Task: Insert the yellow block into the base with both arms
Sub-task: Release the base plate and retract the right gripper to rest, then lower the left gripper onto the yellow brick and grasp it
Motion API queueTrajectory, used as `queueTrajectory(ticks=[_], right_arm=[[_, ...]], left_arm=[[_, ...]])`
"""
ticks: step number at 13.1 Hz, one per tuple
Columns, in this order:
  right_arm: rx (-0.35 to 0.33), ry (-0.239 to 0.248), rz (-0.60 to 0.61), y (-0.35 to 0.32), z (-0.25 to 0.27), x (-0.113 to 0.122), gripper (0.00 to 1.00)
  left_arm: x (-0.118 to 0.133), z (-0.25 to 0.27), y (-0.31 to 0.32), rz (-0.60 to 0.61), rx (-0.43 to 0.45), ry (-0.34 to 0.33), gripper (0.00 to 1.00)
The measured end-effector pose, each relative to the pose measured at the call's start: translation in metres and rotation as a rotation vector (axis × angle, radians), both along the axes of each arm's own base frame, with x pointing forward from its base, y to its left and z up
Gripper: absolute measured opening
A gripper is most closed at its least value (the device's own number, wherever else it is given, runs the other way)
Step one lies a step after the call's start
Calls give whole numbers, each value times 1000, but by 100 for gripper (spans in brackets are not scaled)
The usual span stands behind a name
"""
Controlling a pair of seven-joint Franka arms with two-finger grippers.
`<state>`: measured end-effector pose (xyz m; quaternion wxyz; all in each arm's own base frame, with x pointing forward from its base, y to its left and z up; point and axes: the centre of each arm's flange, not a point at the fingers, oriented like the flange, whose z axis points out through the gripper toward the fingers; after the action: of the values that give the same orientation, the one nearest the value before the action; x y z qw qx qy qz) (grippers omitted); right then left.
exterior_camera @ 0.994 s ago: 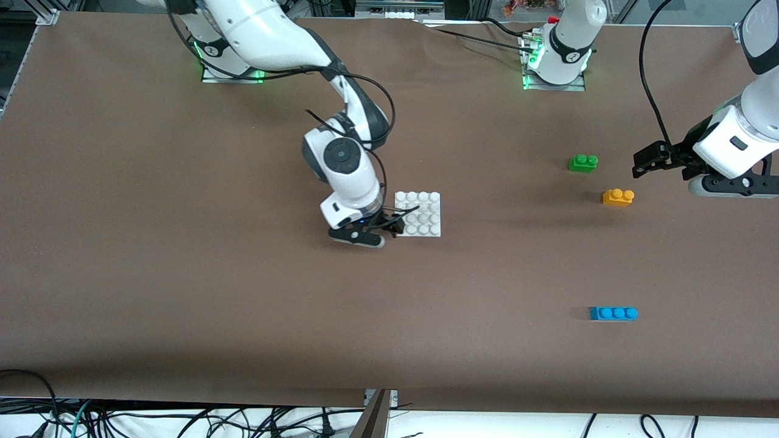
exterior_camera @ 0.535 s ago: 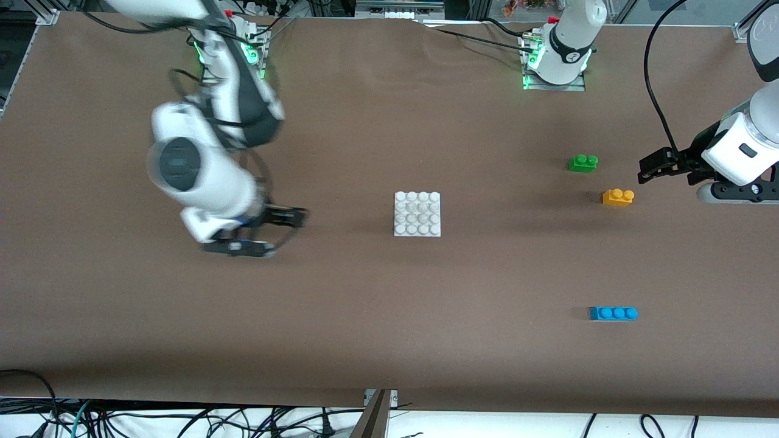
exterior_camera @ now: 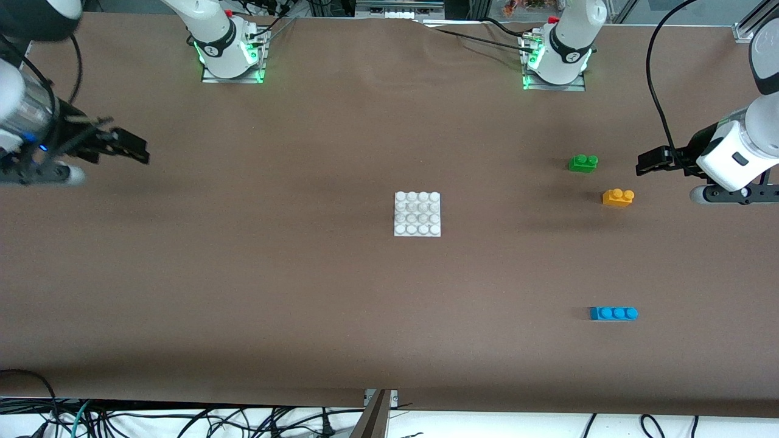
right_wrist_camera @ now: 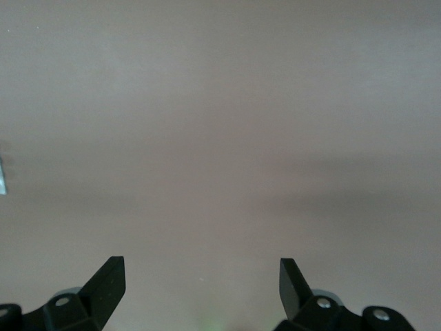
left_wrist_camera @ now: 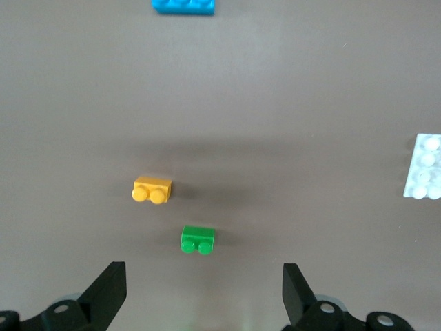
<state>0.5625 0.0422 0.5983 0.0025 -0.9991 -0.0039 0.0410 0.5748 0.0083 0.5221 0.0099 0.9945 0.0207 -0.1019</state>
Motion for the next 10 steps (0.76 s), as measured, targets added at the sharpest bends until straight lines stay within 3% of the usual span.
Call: queueTrajectory(ticks=[2,6,10], right_arm=[[-28,-20,33,-10,13,-12,100],[-39,-43,55,-15,10,-7,100],[-41,-39,49,-20,6,-6,100]], left_arm=[[3,-12,4,-16,-6,22,100],[1,-46,29,-43,-16,37,100],[-41,-138,35,-104,36,-17,100]])
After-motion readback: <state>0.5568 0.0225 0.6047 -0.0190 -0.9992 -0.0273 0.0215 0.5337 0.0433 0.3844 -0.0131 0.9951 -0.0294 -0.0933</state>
